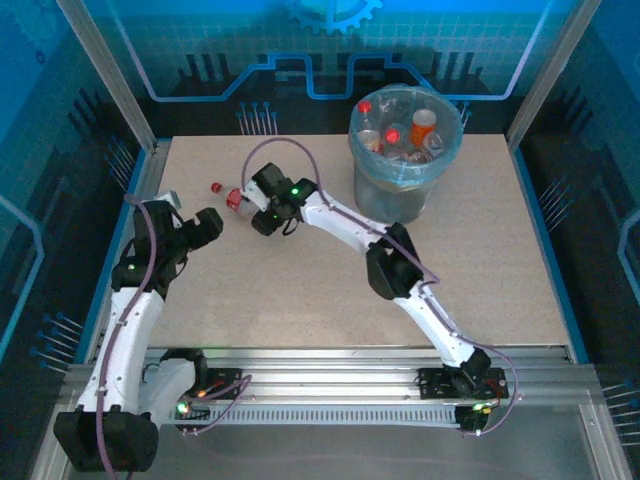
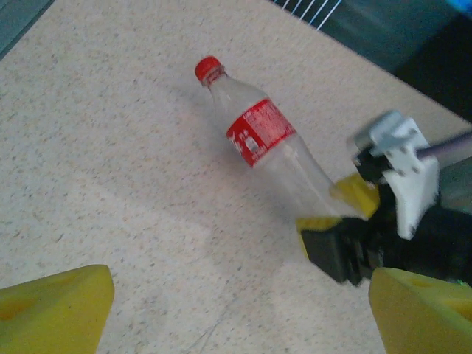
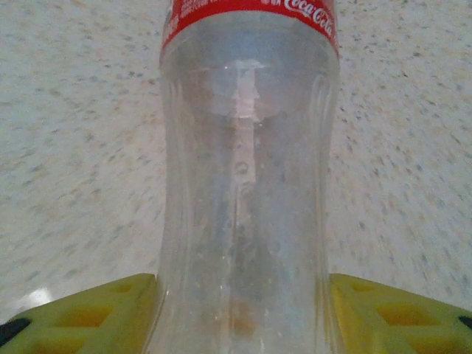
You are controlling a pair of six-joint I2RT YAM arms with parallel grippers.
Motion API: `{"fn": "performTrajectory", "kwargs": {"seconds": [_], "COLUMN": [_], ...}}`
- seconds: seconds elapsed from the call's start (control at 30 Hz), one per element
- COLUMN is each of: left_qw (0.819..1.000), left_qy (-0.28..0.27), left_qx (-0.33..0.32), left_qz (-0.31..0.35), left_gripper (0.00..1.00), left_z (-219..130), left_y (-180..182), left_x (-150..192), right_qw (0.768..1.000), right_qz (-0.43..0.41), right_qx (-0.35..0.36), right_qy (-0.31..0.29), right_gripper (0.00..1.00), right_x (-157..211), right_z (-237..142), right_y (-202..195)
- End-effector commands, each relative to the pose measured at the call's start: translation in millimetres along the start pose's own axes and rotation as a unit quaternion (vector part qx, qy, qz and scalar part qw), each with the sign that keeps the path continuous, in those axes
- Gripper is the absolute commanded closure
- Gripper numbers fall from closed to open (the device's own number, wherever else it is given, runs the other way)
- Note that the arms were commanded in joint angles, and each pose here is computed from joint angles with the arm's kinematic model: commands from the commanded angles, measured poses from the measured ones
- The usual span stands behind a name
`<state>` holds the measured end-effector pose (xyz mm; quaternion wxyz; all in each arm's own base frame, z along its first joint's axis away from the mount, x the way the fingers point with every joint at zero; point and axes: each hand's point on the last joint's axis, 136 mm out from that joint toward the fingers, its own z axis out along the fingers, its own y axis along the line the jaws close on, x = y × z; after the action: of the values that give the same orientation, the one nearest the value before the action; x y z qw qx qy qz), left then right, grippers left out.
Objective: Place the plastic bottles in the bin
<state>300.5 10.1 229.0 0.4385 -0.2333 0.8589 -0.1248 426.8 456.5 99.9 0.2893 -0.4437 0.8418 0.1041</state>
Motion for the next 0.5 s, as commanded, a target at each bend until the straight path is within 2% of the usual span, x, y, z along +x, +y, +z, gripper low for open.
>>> {"fn": "performTrajectory", "kwargs": {"seconds": [0.0, 0.13, 0.27, 0.47], "left_qw": [0.998, 0.992, 0.979, 0.957], "left_qy": [-0.028, -0.029, -0.018, -0.014], "left_qx": [0.053, 0.102, 0.177, 0.269], "left_qz": [-0.032, -0.065, -0.094, -0.103], "left_gripper": [0.1, 0.11, 0.14, 0.18], "left_z": [-15.4, -24.3, -32.9, -53.4], "left_y": [-25.8, -47.2, -81.2, -133.1], "left_x": [-26.2, -37.0, -51.8, -80.5], "right_qw": [0.996, 0.991, 0.98, 0.974], "right_qz": [0.042, 0.07, 0.085, 0.078], "right_qx": [-0.019, -0.027, -0.056, -0.075], "right_qy": [-0.072, -0.111, -0.169, -0.201], "right_gripper": [0.55, 0.56, 0.56, 0.57], "right_x": [-33.2, -19.4, -8.5, 12.0], "right_z": [-88.6, -141.3, -197.3, -240.3], "right_y": [5.7, 11.6, 23.3, 34.9]}}
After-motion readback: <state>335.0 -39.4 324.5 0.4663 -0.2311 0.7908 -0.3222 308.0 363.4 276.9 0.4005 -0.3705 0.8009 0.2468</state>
